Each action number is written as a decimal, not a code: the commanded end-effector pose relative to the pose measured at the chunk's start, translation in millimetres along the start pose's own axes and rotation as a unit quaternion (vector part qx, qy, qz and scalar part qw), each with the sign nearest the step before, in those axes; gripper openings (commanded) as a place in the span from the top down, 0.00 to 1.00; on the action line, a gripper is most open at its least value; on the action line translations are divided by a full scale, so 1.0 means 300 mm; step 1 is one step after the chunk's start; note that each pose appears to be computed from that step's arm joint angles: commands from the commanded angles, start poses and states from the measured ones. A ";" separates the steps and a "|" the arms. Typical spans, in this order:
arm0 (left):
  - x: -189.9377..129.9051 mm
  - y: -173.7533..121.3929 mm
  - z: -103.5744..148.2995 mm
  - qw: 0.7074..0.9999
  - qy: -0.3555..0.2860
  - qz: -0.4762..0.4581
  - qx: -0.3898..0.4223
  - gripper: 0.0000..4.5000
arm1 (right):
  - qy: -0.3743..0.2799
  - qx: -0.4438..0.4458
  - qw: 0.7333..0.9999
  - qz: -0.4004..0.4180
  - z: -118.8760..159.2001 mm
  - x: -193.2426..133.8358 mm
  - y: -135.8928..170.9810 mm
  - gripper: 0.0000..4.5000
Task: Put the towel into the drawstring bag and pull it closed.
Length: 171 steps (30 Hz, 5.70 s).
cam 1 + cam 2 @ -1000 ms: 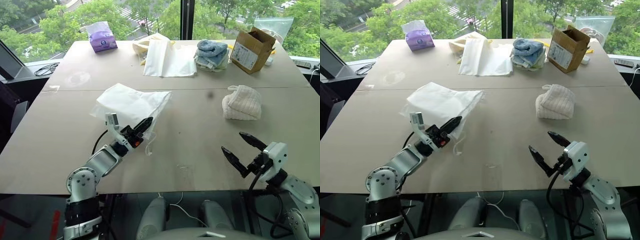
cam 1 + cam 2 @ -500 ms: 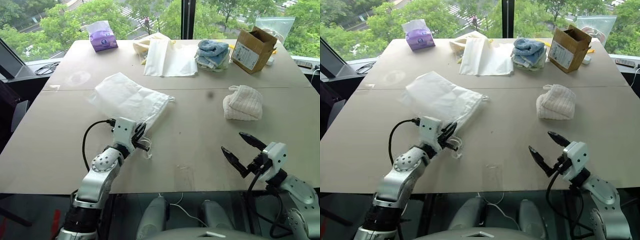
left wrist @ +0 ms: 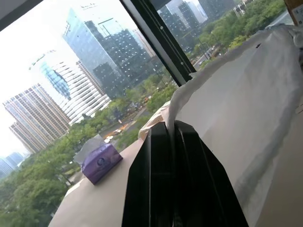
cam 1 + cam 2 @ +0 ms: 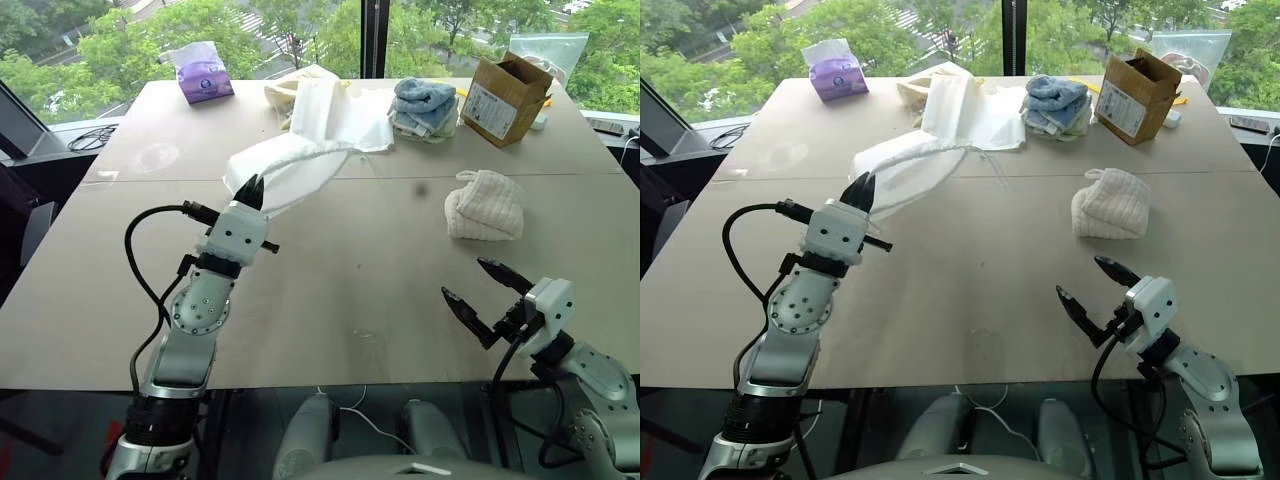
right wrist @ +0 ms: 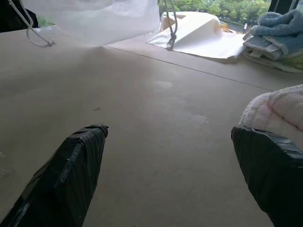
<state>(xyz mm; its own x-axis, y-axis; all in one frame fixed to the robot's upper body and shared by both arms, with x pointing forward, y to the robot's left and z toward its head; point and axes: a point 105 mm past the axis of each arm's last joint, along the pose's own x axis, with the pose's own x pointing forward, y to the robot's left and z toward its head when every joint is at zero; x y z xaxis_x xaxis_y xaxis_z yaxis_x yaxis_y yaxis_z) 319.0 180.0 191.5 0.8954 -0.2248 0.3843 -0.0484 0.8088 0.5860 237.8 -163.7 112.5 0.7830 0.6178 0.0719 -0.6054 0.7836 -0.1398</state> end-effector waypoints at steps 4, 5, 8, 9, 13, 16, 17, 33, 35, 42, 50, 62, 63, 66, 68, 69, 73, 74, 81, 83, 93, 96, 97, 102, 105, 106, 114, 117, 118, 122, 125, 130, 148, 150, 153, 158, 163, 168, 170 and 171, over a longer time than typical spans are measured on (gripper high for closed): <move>0.022 0.031 0.002 0.999 0.000 0.028 0.020 0.97 | -0.007 -0.017 1.000 -0.019 0.023 -0.003 -0.032 0.00; 0.029 0.035 0.034 0.999 -0.021 0.030 0.020 0.97 | -0.005 -0.020 0.999 -0.027 0.024 -0.004 -0.043 0.00; 0.031 0.032 -0.002 0.999 0.003 0.040 0.011 0.97 | -0.002 -0.025 0.997 -0.074 0.035 -0.003 -0.105 0.00; 0.028 0.030 -0.023 0.999 0.016 0.043 0.009 0.97 | 0.003 -0.031 0.996 -0.089 0.036 -0.002 -0.129 0.00; 0.052 0.036 -0.013 0.998 0.013 0.055 -0.007 0.97 | 0.040 -0.070 0.987 -0.137 0.057 0.008 -0.243 0.00; 0.056 0.015 -0.024 0.999 0.019 0.045 -0.019 0.97 | 0.112 -0.130 0.979 -0.114 0.038 0.017 -0.286 0.00; 0.055 0.009 -0.029 0.999 0.022 0.042 -0.020 0.97 | 0.142 -0.141 0.975 -0.101 0.023 0.018 -0.301 0.00; 0.053 -0.023 -0.031 0.998 0.027 0.038 -0.034 0.97 | 0.047 0.360 0.883 -0.298 0.063 0.155 -0.683 0.00; 0.049 -0.023 -0.032 0.998 0.029 0.039 -0.034 0.97 | 0.068 0.396 0.867 -0.294 0.018 0.168 -0.665 0.00; 0.037 -0.019 -0.032 0.998 0.033 0.043 -0.030 0.97 | 0.065 0.540 0.814 -0.204 -0.045 0.238 -0.535 0.00; 0.037 -0.025 -0.029 0.999 0.032 0.034 -0.028 0.97 | 0.069 0.596 0.792 -0.113 -0.042 0.315 -0.409 0.00; 0.059 -0.039 -0.029 0.998 0.029 0.012 -0.052 1.00 | 0.060 0.605 0.787 -0.106 -0.077 0.406 -0.364 0.72; 0.063 -0.039 -0.031 0.998 0.030 0.011 -0.054 1.00 | 0.056 0.605 0.787 -0.104 -0.076 0.408 -0.363 0.83; 0.078 -0.049 -0.042 0.995 0.037 0.001 -0.094 1.00 | 0.028 0.602 0.794 -0.072 -0.027 0.417 -0.350 1.00; 0.092 -0.064 -0.040 0.991 0.039 -0.013 -0.131 1.00 | -0.017 0.597 0.802 -0.003 0.072 0.422 -0.317 1.00; 0.095 -0.067 -0.039 0.989 0.039 -0.017 -0.139 1.00 | -0.028 0.595 0.803 0.017 0.101 0.420 -0.304 1.00; 0.133 -0.077 -0.015 0.979 0.034 -0.035 -0.196 1.00 | -0.077 0.559 0.813 0.144 0.262 0.388 -0.200 1.00; 0.142 -0.081 -0.006 0.977 0.031 -0.042 -0.209 1.00 | -0.082 0.551 0.814 0.162 0.283 0.384 -0.179 1.00; 0.165 -0.105 0.035 0.952 0.026 -0.072 -0.297 1.00 | -0.138 0.546 0.791 0.239 0.407 0.401 -0.075 1.00; 0.166 -0.109 0.048 0.938 0.022 -0.077 -0.337 1.00 | -0.156 0.554 0.780 0.244 0.431 0.416 -0.063 1.00; 0.169 -0.132 0.150 0.871 -0.013 -0.121 -0.475 1.00 | -0.167 0.603 0.744 0.234 0.400 0.517 0.025 1.00; 0.168 -0.130 0.165 0.853 -0.017 -0.125 -0.507 1.00 | -0.153 0.612 0.744 0.219 0.352 0.540 0.052 1.00; 0.168 -0.126 0.163 0.849 -0.015 -0.123 -0.514 1.00 | -0.147 0.615 0.745 0.212 0.333 0.544 0.058 1.00; 0.171 -0.104 0.146 0.834 -0.009 -0.105 -0.542 1.00 | -0.117 0.617 0.755 0.188 0.258 0.539 0.088 1.00; 0.179 -0.095 0.141 0.824 -0.008 -0.095 -0.558 1.00 | -0.082 0.612 0.770 0.161 0.188 0.532 0.103 1.00; 0.180 -0.095 0.141 0.823 -0.008 -0.094 -0.561 1.00 | -0.073 0.609 0.774 0.155 0.173 0.530 0.106 1.00; 0.167 -0.133 0.151 0.813 0.001 -0.114 -0.571 1.00 | -0.023 0.582 0.796 0.164 0.122 0.532 0.159 1.00; 0.159 -0.143 0.138 0.814 0.009 -0.118 -0.569 1.00 | -0.013 0.565 0.804 0.185 0.127 0.516 0.170 1.00; 0.156 -0.147 0.133 0.814 0.012 -0.120 -0.568 1.00 | -0.007 0.555 0.810 0.191 0.126 0.511 0.173 1.00; 0.136 -0.168 0.115 0.816 0.023 -0.133 -0.562 1.00 | 0.021 0.504 0.840 0.201 0.110 0.502 0.175 1.00; 0.098 -0.214 0.128 0.818 0.027 -0.185 -0.543 1.00 | 0.020 0.486 0.855 0.178 0.113 0.527 0.134 1.00; 0.010 -0.308 0.177 0.787 0.039 -0.279 -0.548 1.00 | -0.003 0.498 0.854 0.152 0.146 0.581 0.091 1.00; -0.002 -0.294 0.164 0.763 0.060 -0.294 -0.572 1.00 | -0.055 0.582 0.787 0.199 0.256 0.561 0.075 1.00; 0.017 -0.281 0.167 0.764 0.052 -0.295 -0.572 1.00 | -0.014 0.554 0.795 0.249 0.247 0.529 0.149 1.00; 0.036 -0.268 0.173 0.763 0.042 -0.300 -0.571 1.00 | 0.041 0.517 0.811 0.271 0.203 0.504 0.205 1.00; 0.036 -0.270 0.210 0.741 0.021 -0.343 -0.578 1.00 | 0.072 0.481 0.839 0.244 0.140 0.519 0.190 1.00; 0.013 -0.270 0.222 0.699 0.022 -0.384 -0.603 1.00 | 0.000 0.556 0.820 0.137 0.152 0.592 0.030 1.00; -0.001 -0.246 0.224 0.669 0.023 -0.430 -0.606 1.00 | 0.043 0.486 0.844 0.221 0.145 0.537 0.135 1.00; 0.025 -0.229 0.204 0.697 0.023 -0.430 -0.574 1.00 | 0.017 0.509 0.845 0.163 0.134 0.563 0.072 1.00; 0.035 -0.223 0.197 0.708 0.022 -0.429 -0.561 1.00 | 0.009 0.519 0.843 0.140 0.127 0.572 0.046 1.00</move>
<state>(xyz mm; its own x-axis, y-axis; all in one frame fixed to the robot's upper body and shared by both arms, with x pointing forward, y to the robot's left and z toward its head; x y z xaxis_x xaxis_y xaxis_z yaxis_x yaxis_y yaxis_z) 304.5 89.8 187.4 0.4149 -0.8936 0.1711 0.8490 0.3125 -0.4261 347.4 -37.5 146.9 0.5278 0.8416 0.1142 -0.5542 0.2394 0.7972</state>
